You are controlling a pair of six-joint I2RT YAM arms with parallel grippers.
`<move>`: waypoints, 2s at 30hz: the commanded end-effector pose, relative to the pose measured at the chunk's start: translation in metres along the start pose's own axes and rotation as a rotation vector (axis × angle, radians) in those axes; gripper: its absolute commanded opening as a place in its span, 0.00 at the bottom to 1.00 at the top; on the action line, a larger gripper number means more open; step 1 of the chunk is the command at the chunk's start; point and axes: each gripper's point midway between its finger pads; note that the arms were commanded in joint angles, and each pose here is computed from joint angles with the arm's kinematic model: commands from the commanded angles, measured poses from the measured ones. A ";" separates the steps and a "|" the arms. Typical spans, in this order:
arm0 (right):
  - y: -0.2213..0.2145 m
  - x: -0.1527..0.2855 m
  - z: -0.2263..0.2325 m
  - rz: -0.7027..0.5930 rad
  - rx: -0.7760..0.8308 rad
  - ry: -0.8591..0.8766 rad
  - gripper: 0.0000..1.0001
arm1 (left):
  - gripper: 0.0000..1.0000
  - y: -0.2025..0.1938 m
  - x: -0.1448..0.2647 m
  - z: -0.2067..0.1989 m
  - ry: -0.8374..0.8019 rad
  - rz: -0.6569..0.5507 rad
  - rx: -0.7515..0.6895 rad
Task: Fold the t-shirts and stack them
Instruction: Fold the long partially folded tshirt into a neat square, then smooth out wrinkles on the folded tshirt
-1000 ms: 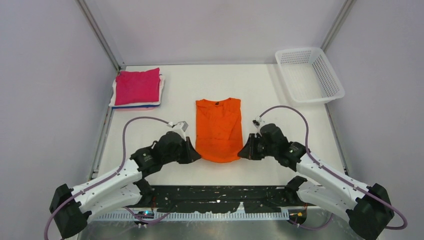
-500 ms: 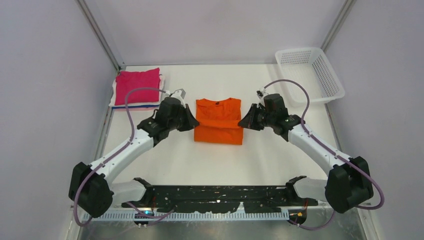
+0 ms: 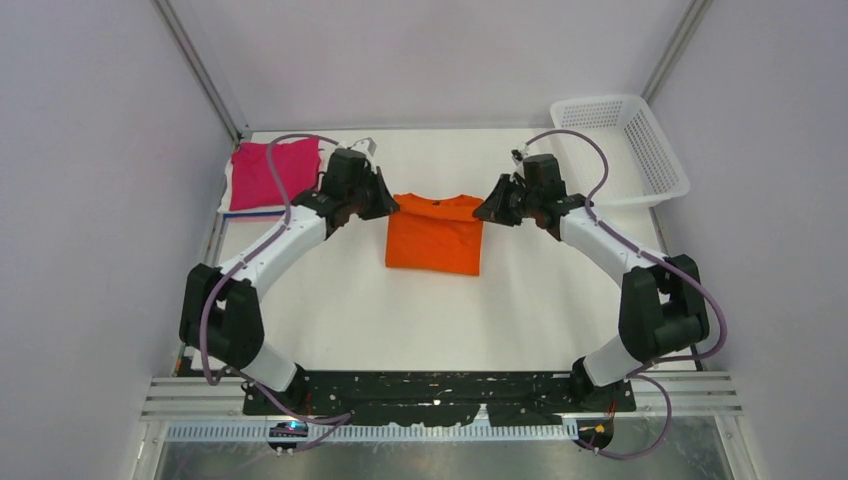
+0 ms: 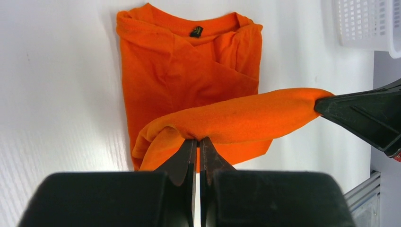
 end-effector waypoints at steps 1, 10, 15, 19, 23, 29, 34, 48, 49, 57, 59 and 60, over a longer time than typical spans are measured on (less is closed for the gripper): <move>0.037 -0.009 0.008 -0.076 0.033 0.035 0.05 | 0.00 0.029 -0.012 -0.001 -0.007 -0.032 -0.031; 0.054 -0.036 -0.022 -0.092 -0.011 -0.051 0.05 | 0.00 0.043 -0.050 0.010 0.033 0.022 -0.025; 0.057 -0.050 -0.035 -0.092 -0.029 -0.076 0.05 | 0.00 0.043 -0.068 0.014 0.038 0.049 -0.022; 0.060 -0.059 -0.044 -0.108 -0.047 -0.086 0.05 | 0.00 0.045 -0.081 0.017 0.043 0.060 -0.011; 0.066 -0.069 -0.051 -0.107 -0.049 -0.077 0.08 | 0.00 0.048 -0.096 0.020 0.051 0.075 0.001; 0.089 -0.078 -0.054 -0.127 -0.034 -0.053 0.58 | 0.72 0.067 -0.100 0.019 0.059 0.065 0.012; 0.096 -0.055 -0.042 -0.160 0.021 -0.030 0.96 | 1.00 0.076 -0.079 -0.002 -0.030 0.024 0.006; 0.072 -0.114 -0.026 -0.077 -0.081 0.214 0.95 | 1.00 0.044 -0.144 -0.017 -0.177 0.244 0.127; 0.075 -0.120 -0.026 -0.067 -0.087 0.212 0.96 | 1.00 0.038 -0.149 -0.009 -0.143 0.272 0.136; 0.020 -0.148 -0.054 0.057 -0.144 0.139 0.96 | 1.00 -0.003 -0.156 0.025 -0.016 0.368 0.157; 0.008 -0.144 -0.054 0.075 -0.144 0.130 0.95 | 1.00 -0.016 -0.151 0.033 0.013 0.385 0.155; 0.000 -0.140 -0.054 0.089 -0.140 0.126 0.95 | 1.00 -0.025 -0.147 0.037 0.024 0.403 0.156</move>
Point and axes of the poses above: each gripper's point midway between its finger pads, its own x axis back along the fingers, its own z axis along the line the jaws close on, y = z × x, and after that the axes turned 3 degrees about x, right-handed
